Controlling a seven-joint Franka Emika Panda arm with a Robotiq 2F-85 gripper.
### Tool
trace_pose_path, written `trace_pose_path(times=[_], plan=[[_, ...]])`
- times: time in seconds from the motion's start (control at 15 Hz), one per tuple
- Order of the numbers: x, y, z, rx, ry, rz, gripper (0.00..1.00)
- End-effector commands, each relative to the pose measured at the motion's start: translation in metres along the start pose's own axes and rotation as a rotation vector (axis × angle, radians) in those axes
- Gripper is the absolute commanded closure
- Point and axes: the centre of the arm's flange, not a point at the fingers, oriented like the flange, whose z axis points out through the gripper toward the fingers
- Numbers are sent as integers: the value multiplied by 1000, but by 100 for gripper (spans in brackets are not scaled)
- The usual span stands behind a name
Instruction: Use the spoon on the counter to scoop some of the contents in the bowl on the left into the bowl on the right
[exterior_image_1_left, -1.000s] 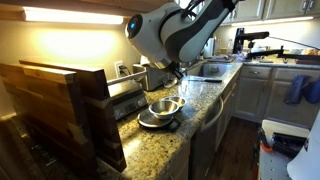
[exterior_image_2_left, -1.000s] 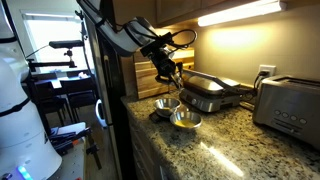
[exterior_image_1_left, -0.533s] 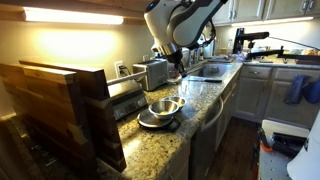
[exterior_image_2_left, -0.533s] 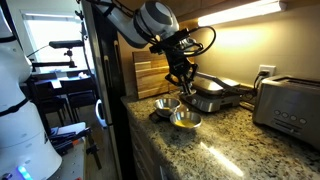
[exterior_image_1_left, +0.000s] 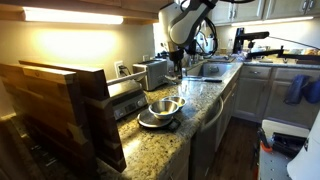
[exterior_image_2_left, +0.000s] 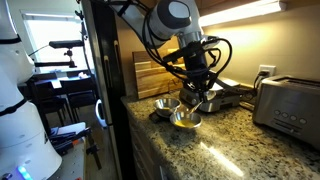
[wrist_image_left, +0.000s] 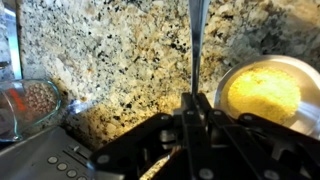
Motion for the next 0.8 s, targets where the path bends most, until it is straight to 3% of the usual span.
trace_pose_path(times=[0.0,0.27,0.73], plan=[[9,18,22,0,41,159,96],[16,38,44,28,61,276,96],[15,63,90,100,122,373,96]])
